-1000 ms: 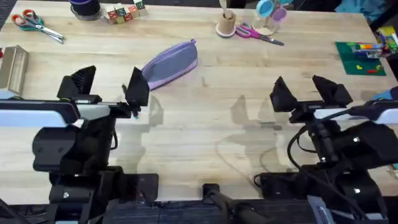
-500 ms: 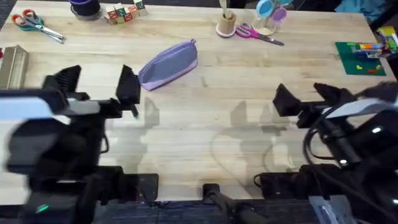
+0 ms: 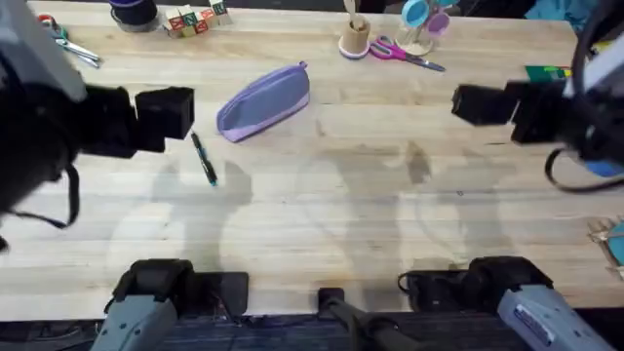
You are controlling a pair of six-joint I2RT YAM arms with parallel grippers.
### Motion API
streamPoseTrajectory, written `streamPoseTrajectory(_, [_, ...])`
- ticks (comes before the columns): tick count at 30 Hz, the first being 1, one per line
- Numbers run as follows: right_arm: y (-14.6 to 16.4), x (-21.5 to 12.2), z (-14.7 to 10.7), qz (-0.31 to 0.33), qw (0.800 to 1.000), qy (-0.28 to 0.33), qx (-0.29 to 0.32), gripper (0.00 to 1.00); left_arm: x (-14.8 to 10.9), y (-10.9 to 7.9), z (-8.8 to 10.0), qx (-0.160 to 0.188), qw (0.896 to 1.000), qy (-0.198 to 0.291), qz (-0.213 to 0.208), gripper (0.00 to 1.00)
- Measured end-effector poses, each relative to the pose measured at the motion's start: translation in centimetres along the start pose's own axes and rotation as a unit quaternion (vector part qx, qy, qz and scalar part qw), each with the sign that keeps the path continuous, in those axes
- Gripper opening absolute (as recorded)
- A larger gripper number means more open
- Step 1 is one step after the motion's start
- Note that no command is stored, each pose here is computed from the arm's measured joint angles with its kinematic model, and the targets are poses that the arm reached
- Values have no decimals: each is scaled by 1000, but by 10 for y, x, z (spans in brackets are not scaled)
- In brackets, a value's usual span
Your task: Unzip the bag, pick up the pens from the table one at a time and place them inside, then zip the bag closed.
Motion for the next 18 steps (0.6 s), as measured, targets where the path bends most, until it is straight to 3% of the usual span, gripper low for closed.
streamPoseTrajectory(9, [12,12,35,57,995,83,4,996,17,-15,13,11,994,77,-73,991])
streamPoseTrajectory(18, [15,15,43,73,993,92,-11,996,42,-27,7,69,983,117,-125,992])
Point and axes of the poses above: each hand's point on the last joint's axis, 136 mm out from that joint toward the fingers, its own x axis out along the fingers, its own y axis along the line the jaws close on, z = x × y, the point moved 5 cm from there along -x, back along the fingers, and after that the axes turned 1 degree about -x, right-handed, at the moved point
